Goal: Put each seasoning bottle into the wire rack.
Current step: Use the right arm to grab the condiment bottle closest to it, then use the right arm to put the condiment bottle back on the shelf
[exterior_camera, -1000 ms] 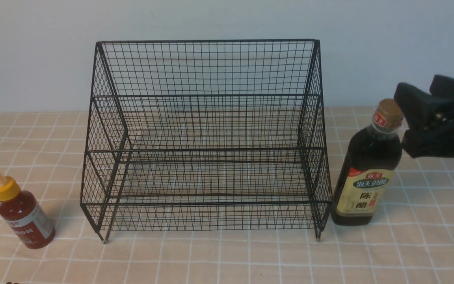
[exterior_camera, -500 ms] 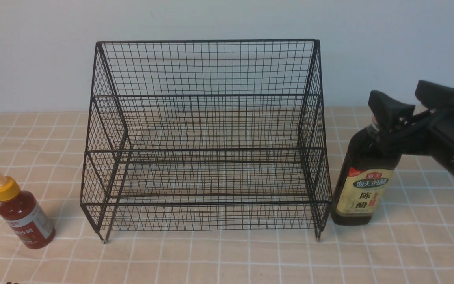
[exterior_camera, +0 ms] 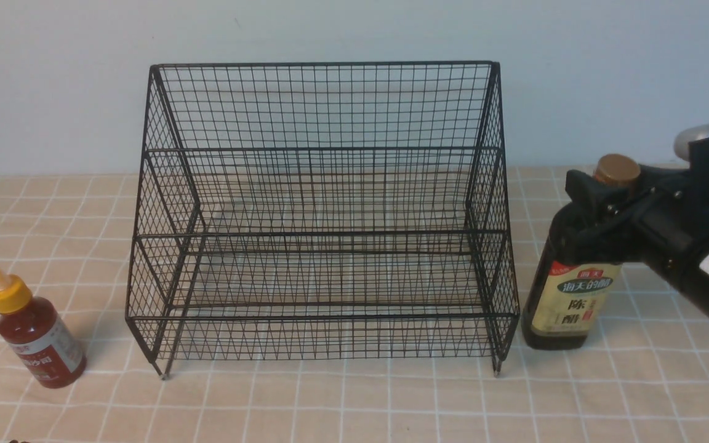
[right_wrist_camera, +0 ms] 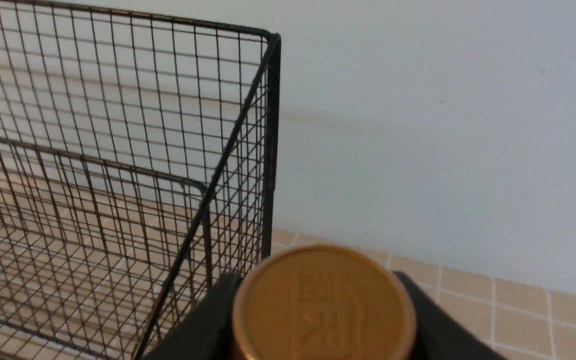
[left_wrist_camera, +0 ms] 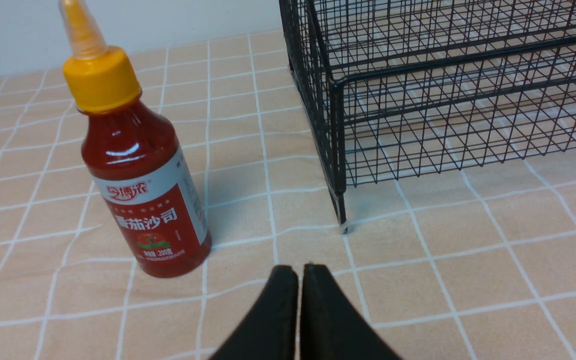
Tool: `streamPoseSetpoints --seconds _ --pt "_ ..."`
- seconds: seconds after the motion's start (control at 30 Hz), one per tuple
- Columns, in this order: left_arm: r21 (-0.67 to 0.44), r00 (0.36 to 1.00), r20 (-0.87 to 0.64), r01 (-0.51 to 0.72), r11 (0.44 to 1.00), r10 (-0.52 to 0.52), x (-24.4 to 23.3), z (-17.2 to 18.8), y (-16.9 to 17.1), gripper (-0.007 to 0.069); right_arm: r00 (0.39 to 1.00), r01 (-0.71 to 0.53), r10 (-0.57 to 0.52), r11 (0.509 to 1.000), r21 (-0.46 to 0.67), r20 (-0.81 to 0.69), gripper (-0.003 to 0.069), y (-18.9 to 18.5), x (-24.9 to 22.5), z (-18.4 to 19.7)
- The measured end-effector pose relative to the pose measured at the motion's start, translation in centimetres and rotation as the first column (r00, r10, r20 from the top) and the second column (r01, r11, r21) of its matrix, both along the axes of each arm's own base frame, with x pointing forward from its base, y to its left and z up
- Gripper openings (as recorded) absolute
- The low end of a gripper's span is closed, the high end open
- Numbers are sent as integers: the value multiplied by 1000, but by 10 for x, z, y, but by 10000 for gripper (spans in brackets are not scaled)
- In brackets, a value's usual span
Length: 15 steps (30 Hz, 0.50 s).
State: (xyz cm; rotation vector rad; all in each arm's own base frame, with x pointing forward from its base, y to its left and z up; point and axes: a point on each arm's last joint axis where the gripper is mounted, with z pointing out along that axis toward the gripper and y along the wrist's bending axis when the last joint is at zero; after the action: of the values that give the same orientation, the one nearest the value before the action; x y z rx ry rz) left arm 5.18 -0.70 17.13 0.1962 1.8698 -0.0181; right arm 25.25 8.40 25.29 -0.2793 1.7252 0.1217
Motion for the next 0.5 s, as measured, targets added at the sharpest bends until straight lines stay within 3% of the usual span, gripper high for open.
streamPoseSetpoints --seconds 0.2,0.5 --pt "0 1000 0 0 1000 0 0 0 0 -7 997 -24 25 1000 -13 67 318 -3 -14 35" --pt "0 1000 0 0 1000 0 0 0 0 -7 974 -76 69 997 24 214 318 -2 -24 123"
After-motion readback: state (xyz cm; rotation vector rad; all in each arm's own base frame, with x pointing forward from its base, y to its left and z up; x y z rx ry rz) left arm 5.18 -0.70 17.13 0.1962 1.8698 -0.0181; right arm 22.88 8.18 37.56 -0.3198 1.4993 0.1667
